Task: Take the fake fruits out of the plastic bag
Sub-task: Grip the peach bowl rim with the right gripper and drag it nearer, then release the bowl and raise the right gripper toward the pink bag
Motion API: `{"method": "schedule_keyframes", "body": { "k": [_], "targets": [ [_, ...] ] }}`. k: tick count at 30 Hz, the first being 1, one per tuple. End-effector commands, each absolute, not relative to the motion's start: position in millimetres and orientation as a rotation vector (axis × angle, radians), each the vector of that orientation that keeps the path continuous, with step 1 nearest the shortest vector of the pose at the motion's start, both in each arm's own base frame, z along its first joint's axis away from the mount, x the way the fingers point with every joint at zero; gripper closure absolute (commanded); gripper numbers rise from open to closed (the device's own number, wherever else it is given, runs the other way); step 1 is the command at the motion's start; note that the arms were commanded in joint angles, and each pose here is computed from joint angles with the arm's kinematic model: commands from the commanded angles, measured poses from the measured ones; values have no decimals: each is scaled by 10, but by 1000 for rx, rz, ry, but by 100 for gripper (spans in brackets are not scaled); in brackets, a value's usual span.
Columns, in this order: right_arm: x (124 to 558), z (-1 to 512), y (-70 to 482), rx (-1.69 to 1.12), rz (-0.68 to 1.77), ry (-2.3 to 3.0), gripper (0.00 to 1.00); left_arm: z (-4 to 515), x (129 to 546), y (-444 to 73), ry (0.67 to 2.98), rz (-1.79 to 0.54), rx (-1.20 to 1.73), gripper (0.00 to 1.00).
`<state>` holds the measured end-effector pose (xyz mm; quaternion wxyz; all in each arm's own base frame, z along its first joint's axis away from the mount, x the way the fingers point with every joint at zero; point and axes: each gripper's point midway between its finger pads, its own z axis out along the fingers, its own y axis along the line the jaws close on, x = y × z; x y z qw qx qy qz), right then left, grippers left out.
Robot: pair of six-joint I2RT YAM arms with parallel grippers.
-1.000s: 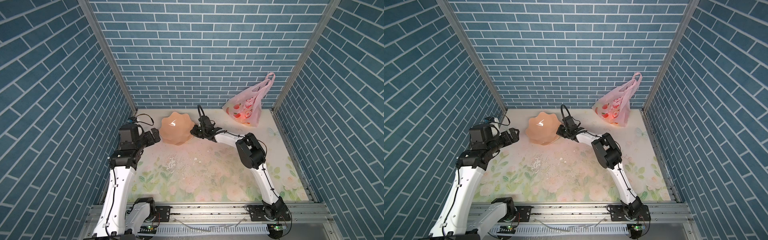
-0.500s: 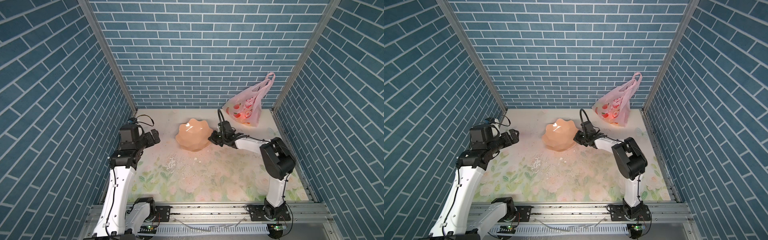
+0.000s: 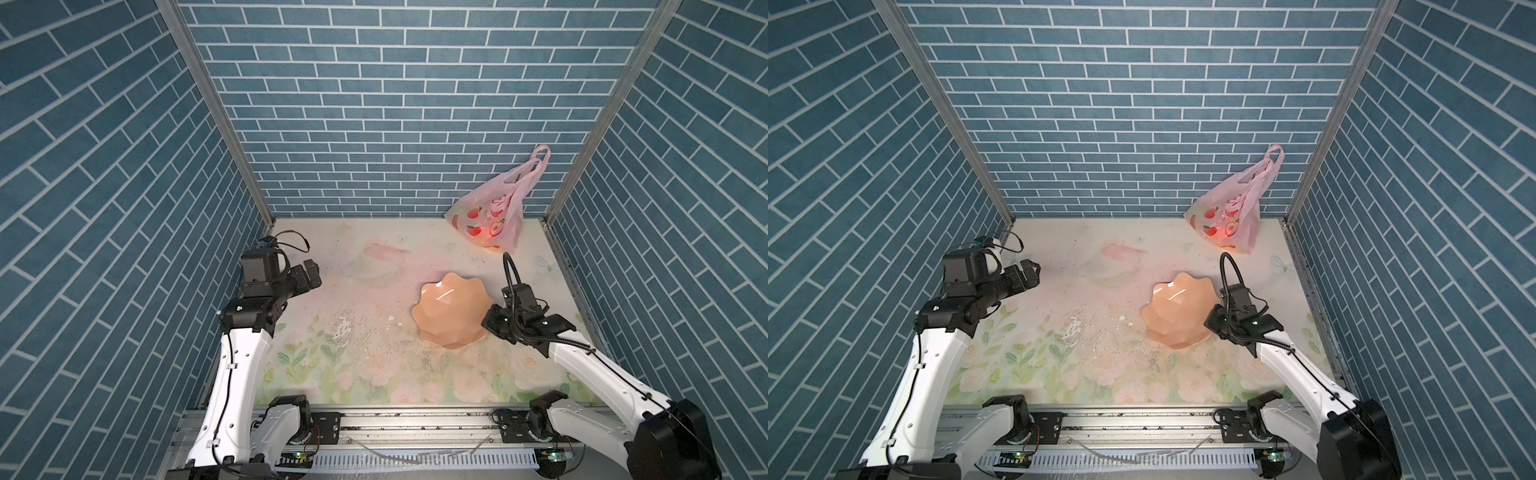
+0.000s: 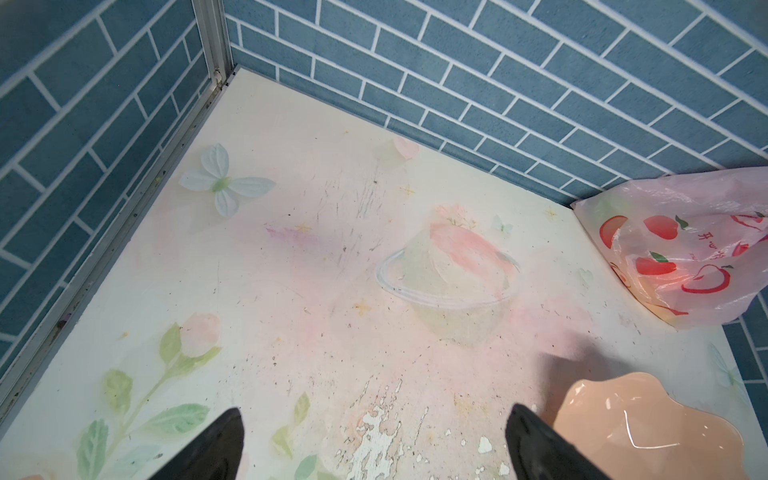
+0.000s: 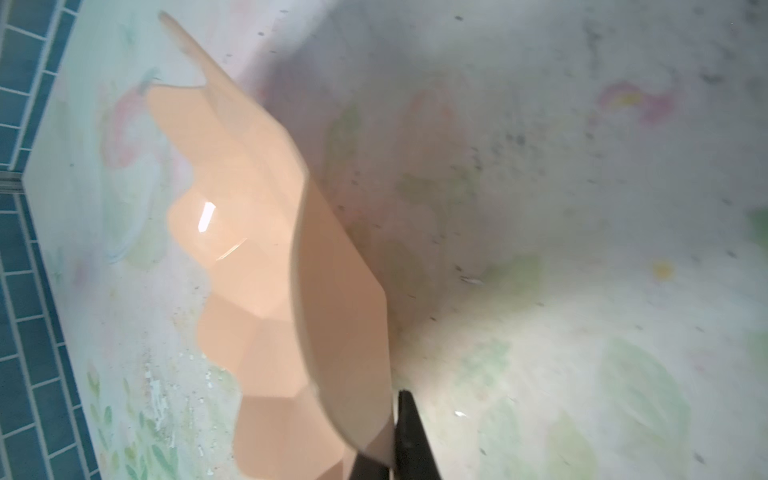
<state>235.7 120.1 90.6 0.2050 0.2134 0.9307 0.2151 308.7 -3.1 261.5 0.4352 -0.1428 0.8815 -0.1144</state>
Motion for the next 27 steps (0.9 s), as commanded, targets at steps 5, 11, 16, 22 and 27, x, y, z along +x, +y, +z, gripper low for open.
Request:
{"method": "schedule_keyframes", "body": {
  "k": [5, 11, 16, 22, 27],
  "targets": [
    [2127, 658, 941, 702, 547, 2650, 100, 2700, 3095, -52, 2179, -303, -338, 1],
    [2056, 550, 834, 763, 548, 2653, 100, 2684, 3096, -60, 2184, -308, -337, 1],
    [1991, 453, 738, 826, 541, 2646, 100, 2684, 3104, -66, 2184, -313, -335, 1],
    [1947, 407, 660, 865, 524, 2644, 99, 2677, 3111, -74, 2187, -321, -338, 1],
    [1895, 372, 604, 902, 518, 2625, 96, 2658, 3125, -98, 2194, -336, -333, 1]
  ]
}}
